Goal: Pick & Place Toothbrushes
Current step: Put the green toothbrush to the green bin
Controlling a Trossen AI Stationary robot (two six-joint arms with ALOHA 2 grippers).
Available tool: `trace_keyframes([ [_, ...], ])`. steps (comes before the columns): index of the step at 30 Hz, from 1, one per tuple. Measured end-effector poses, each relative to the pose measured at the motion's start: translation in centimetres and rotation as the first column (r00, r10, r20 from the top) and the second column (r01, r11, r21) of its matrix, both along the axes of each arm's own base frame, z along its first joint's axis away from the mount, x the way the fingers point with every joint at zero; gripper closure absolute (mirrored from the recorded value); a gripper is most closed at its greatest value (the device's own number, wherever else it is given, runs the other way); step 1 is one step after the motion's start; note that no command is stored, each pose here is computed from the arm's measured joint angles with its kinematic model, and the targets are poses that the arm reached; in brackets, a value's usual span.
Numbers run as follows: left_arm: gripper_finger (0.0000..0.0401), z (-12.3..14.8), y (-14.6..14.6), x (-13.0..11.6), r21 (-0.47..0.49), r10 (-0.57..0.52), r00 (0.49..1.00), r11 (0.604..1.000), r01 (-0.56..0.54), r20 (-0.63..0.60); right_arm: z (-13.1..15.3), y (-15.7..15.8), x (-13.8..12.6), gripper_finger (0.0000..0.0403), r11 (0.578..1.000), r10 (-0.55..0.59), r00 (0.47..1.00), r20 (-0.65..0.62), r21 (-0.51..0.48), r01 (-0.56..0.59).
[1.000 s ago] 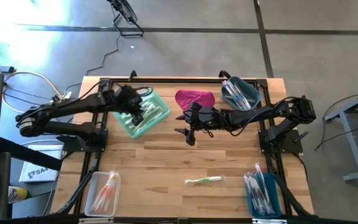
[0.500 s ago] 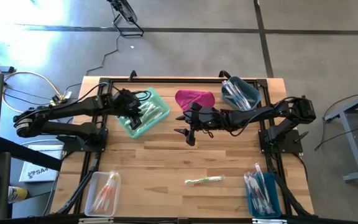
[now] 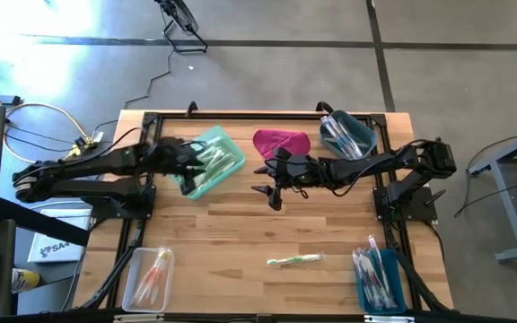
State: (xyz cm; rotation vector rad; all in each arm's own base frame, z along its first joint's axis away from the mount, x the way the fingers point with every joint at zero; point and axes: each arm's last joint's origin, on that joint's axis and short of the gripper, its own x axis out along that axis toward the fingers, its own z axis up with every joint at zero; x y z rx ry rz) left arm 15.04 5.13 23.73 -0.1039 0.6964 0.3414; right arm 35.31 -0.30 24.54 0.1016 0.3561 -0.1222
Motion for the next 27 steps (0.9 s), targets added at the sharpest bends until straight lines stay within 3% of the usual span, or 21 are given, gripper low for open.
trace_keyframes([
  [5,0.0285,-0.9,-2.0,-2.1,0.059,-0.1,0.979,0.994,0.091,0.178,-0.2,0.2,-0.1,0.0164,0.997,0.044,0.999,-0.023,0.058,-0.043],
  [13,0.0285,-2.6,-4.3,-4.8,0.121,-0.265,0.885,0.964,0.237,0.383,-0.7,3.3,-0.7,0.0164,0.991,0.125,0.987,-0.103,0.06,-0.12],
  [20,0.0285,-3.3,-5.0,-5.8,0.143,-0.327,0.831,0.945,0.294,0.45,-1.1,7.2,-2.3,0.0164,0.995,0.079,0.957,-0.28,-0.035,-0.093],
  [27,0.0285,-3.3,-5.1,-5.8,0.139,-0.332,0.827,0.943,0.303,0.453,-1.0,11.2,-4.0,0.0164,0.987,0.157,0.905,-0.395,0.091,-0.131],
])
